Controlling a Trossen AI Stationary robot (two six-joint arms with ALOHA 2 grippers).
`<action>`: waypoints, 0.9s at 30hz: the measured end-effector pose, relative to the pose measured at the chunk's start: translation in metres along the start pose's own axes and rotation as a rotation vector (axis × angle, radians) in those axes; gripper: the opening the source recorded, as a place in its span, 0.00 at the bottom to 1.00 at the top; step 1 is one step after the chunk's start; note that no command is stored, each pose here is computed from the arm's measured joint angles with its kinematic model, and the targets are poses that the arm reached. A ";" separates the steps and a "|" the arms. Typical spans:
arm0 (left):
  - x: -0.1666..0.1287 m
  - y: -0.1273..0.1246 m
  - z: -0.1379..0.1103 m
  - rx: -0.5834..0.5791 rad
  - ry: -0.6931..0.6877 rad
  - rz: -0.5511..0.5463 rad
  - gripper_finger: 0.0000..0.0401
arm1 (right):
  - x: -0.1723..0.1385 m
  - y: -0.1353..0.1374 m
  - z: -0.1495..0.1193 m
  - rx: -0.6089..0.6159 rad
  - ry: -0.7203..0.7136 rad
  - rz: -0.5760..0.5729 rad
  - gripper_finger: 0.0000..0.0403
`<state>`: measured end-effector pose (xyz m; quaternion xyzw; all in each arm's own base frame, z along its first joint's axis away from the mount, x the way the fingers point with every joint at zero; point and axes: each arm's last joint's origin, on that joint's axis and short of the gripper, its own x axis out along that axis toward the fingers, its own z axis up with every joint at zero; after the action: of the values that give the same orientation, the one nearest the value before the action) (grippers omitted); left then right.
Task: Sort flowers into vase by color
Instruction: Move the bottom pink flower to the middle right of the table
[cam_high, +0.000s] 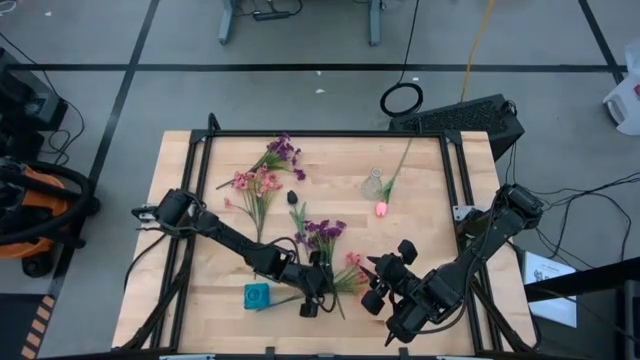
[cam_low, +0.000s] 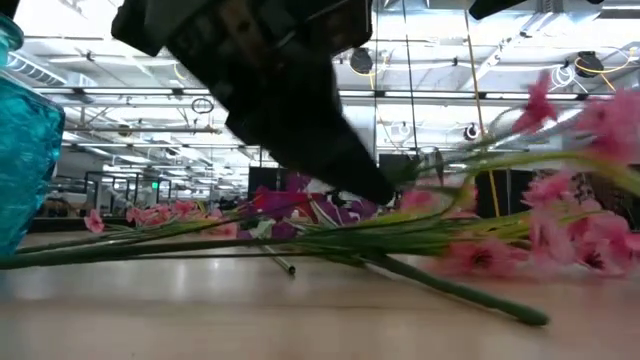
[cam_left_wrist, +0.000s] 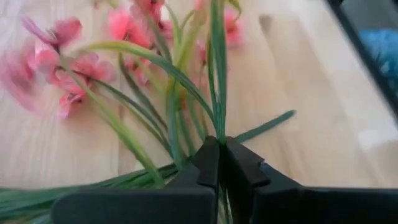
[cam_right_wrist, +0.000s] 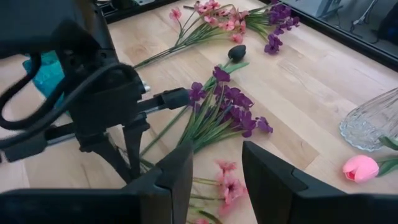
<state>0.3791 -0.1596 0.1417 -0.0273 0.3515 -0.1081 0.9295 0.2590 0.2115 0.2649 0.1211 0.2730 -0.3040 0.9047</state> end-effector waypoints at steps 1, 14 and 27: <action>0.000 0.000 0.001 -0.016 -0.012 -0.005 0.05 | 0.000 0.000 0.000 -0.005 0.001 0.000 0.32; -0.029 -0.006 0.035 -0.082 -0.186 -0.123 0.03 | -0.009 -0.001 0.000 -0.014 0.049 0.036 0.32; -0.066 0.006 0.075 -0.056 -0.438 -0.199 0.03 | -0.121 0.007 -0.013 -0.011 -0.360 0.297 0.32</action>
<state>0.3819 -0.1415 0.2403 -0.1102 0.1401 -0.1807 0.9672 0.1775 0.2810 0.3228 0.0989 0.0879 -0.1827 0.9742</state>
